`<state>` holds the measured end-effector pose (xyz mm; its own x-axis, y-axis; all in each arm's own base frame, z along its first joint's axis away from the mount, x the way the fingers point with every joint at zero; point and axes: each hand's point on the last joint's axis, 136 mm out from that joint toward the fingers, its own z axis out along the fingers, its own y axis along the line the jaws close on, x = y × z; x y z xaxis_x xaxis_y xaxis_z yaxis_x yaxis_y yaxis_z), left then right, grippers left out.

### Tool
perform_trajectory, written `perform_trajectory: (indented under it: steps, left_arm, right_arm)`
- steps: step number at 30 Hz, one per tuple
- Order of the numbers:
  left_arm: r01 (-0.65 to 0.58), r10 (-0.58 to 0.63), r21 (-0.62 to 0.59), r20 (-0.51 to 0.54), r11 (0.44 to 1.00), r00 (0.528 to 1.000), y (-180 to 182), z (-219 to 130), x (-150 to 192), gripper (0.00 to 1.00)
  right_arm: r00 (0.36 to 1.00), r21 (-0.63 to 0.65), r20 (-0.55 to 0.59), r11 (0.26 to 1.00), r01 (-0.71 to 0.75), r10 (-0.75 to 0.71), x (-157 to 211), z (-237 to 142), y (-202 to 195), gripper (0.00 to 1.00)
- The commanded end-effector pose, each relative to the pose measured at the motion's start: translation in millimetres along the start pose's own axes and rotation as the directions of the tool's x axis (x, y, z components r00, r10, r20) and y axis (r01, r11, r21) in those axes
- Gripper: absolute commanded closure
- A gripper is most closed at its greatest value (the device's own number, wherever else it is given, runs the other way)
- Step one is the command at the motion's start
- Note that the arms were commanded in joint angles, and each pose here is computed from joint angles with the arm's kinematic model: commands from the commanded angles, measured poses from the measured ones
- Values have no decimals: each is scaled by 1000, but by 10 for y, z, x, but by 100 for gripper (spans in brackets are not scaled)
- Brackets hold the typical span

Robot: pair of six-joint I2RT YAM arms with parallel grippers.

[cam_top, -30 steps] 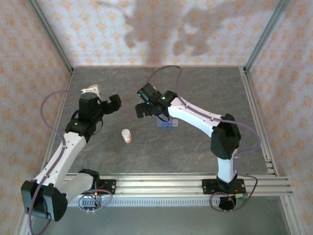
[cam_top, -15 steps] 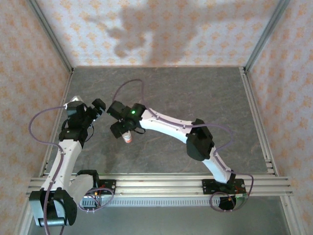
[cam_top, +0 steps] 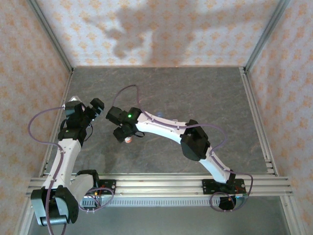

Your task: Sort the pills into containers

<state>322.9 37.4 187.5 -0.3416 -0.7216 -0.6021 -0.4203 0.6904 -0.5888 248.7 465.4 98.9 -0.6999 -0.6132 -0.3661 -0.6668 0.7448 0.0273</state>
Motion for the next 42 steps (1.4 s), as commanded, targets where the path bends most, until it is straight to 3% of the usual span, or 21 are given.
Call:
perform_trajectory:
  steps: [1,14,26,37,42]
  left_arm:
    - [20,-20,18,-2,1000,1000,0,18,13,0]
    - [26,-25,35,-15,999,1000,-23,23,44,0]
    - [17,-16,73,-19,997,1000,-76,30,61,0]
    - [28,-30,144,10,989,1000,-258,66,-40,0]
    - [-77,83,150,-30,986,996,-471,67,19,0]
  right_arm:
    - [1000,24,-20,1000,14,-13,59,95,-48,26]
    - [999,18,-33,1000,-1,2,69,240,-24,28]
    - [999,-1,-33,1000,-30,30,59,239,-23,55]
    - [970,-107,94,971,-215,225,-196,-282,-427,59]
    - [948,-127,148,956,-263,281,-279,-572,-714,59]
